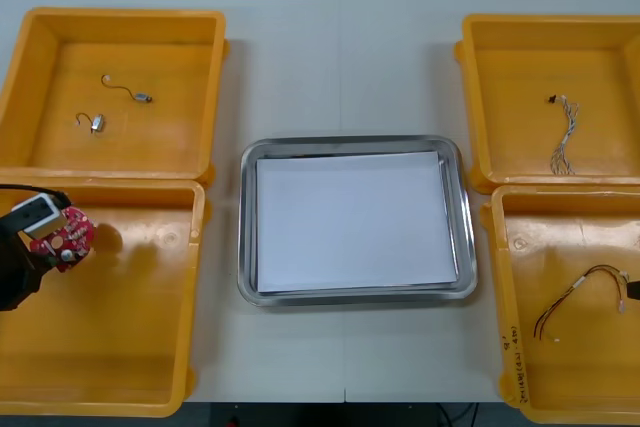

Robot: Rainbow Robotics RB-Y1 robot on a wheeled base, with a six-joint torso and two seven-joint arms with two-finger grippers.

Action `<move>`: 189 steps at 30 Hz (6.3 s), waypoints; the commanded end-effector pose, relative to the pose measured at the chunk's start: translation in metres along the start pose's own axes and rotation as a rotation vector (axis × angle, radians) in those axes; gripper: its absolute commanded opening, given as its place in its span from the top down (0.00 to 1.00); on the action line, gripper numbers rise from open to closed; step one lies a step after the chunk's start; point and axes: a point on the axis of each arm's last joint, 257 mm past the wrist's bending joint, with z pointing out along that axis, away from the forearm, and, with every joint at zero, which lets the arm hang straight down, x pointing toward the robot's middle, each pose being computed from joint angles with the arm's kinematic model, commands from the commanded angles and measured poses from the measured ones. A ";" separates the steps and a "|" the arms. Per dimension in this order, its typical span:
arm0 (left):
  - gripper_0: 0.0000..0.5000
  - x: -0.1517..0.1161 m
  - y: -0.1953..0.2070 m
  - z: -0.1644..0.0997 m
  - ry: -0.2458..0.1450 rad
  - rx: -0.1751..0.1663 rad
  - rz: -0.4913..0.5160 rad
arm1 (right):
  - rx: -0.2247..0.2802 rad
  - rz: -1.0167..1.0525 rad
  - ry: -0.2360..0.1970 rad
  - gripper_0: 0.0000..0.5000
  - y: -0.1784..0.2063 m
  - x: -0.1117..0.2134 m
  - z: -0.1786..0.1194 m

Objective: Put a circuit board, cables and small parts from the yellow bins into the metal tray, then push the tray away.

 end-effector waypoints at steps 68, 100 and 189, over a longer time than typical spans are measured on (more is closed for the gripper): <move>1.00 -0.244 -0.157 -0.078 -0.071 0.066 -0.056 | -0.055 0.719 0.031 0.00 0.051 -0.037 0.041; 1.00 -0.278 -0.222 -0.004 -0.038 0.074 0.025 | -0.030 0.687 0.090 0.96 0.072 -0.012 0.069; 0.00 -0.270 -0.205 0.039 -0.052 0.059 -0.049 | -0.174 -0.401 -0.009 1.00 0.190 -0.100 -0.129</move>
